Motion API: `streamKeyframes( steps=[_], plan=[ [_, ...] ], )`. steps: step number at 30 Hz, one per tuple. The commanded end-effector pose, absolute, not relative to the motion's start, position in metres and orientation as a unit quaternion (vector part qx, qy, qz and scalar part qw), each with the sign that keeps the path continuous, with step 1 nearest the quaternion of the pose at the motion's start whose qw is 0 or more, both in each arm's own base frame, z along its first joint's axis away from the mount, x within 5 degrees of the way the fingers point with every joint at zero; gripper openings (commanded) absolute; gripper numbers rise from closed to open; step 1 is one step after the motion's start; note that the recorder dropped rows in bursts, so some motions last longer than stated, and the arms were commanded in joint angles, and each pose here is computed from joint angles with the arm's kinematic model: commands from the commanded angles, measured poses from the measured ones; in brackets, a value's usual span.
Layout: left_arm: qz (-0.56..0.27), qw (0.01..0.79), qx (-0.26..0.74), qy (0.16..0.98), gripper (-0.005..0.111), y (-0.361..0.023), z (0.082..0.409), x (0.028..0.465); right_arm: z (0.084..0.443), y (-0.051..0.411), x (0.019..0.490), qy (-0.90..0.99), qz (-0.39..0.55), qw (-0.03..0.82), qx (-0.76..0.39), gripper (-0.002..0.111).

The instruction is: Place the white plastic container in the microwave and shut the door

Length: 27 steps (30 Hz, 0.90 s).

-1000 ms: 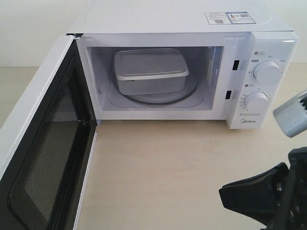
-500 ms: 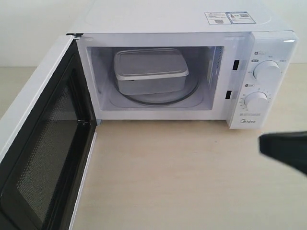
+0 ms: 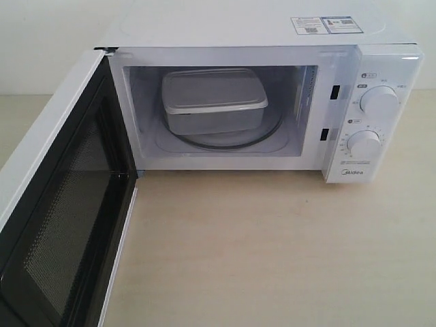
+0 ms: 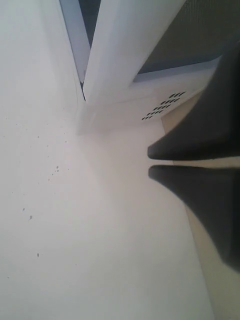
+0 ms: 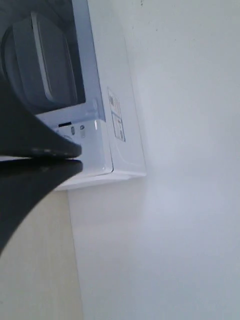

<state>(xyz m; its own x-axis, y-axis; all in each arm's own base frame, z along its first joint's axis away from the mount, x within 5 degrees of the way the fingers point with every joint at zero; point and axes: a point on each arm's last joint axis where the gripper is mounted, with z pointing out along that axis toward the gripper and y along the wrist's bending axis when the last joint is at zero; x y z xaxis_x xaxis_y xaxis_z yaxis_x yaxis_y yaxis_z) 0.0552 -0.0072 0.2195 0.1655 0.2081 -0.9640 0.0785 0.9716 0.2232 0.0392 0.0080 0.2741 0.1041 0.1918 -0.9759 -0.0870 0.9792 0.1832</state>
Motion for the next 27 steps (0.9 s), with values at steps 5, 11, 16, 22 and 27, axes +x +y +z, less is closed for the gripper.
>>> streamKeyframes(
  steps=[5,11,16,22,27],
  plan=[
    [0.04,0.76,0.114,0.639,0.004,-0.008,0.22,0.055,0.237,0.006,0.05,0.692,0.11,0.709,0.081,0.0],
    [0.04,0.76,0.114,0.639,0.004,-0.008,0.22,0.055,0.212,0.006,0.055,0.708,0.142,0.682,0.117,0.0],
    [0.041,0.759,0.114,0.64,0.004,-0.008,0.219,0.055,0.197,0.003,0.056,0.73,0.111,0.665,0.114,0.0],
    [0.041,0.759,0.114,0.64,0.004,-0.008,0.219,0.055,0.194,-0.004,0.056,0.739,0.055,0.661,0.115,0.0],
    [0.041,0.759,0.114,0.64,0.004,-0.008,0.219,0.055,0.194,-0.005,0.056,0.744,0.037,0.66,0.098,0.0]
  ],
)
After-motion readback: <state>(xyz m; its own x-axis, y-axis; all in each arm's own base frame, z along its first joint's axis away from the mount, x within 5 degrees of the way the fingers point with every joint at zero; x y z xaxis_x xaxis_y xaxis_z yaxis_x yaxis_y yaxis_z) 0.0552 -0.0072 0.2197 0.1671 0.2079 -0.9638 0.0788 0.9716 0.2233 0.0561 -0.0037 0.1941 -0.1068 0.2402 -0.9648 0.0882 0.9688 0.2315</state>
